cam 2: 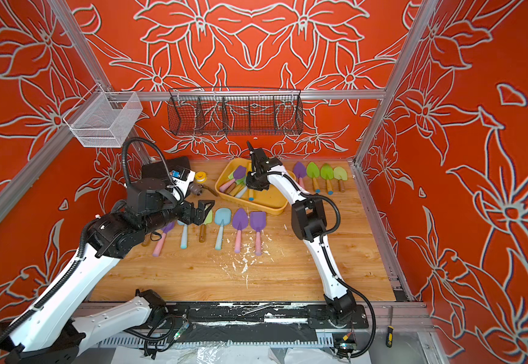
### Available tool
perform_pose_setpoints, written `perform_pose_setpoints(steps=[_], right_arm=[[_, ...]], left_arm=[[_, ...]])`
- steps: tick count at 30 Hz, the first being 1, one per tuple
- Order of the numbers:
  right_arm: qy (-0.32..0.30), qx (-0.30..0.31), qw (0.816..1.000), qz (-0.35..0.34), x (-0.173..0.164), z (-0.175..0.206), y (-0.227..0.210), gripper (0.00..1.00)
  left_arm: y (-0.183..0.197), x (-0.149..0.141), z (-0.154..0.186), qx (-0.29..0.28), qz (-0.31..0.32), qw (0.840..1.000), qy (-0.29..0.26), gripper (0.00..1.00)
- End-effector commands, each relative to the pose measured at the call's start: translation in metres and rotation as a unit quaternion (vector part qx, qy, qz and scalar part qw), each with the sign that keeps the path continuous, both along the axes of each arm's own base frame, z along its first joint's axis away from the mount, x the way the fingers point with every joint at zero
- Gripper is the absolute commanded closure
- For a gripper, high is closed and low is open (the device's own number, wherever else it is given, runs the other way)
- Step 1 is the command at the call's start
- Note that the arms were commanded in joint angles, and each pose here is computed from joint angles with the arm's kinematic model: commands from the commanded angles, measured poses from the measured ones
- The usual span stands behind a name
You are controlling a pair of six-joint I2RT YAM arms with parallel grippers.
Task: Take the shovel out of the storage box
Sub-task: Pick up the shovel from the storage box.
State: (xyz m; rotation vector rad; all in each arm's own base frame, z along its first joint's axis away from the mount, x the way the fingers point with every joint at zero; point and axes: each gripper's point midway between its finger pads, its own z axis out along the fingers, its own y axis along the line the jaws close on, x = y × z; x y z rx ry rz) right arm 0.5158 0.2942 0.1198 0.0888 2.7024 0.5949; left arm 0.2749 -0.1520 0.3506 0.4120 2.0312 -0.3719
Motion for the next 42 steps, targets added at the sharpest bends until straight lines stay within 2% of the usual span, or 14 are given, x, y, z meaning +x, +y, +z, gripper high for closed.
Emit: perform_pose_setpoints(steps=[1, 8, 13, 23, 33, 38, 42], right_arm=[[-0.058, 0.002, 0.998, 0.000, 0.001, 0.055, -0.011, 1.00], [-0.086, 0.003, 0.996, 0.002, -0.010, 0.098, -0.022, 1.00], [-0.093, -0.021, 0.995, 0.002, -0.033, 0.112, -0.041, 1.00], [-0.093, -0.060, 0.993, -0.044, -0.118, 0.110, -0.105, 1.00], [-0.038, -0.045, 0.995, -0.081, -0.217, 0.048, -0.143, 1.00], [-0.010, -0.058, 0.996, -0.062, -0.245, 0.010, -0.138, 1.00], [0.013, -0.073, 0.996, -0.048, -0.253, -0.019, -0.135, 1.00]], left_arm=[[0.000, 0.007, 0.003, -0.003, 0.007, 1.000, -0.012, 0.03], [-0.007, 0.015, 0.004, -0.015, 0.003, 1.000, -0.014, 0.03], [-0.013, 0.020, 0.003, -0.024, 0.000, 1.000, -0.009, 0.03], [-0.024, 0.029, 0.002, -0.038, -0.009, 0.999, -0.002, 0.03], [-0.037, 0.039, 0.003, -0.054, -0.022, 0.998, 0.007, 0.03], [-0.040, 0.042, 0.003, -0.060, -0.023, 0.998, 0.009, 0.03], [-0.041, 0.042, 0.004, -0.066, -0.023, 0.998, 0.011, 0.03]])
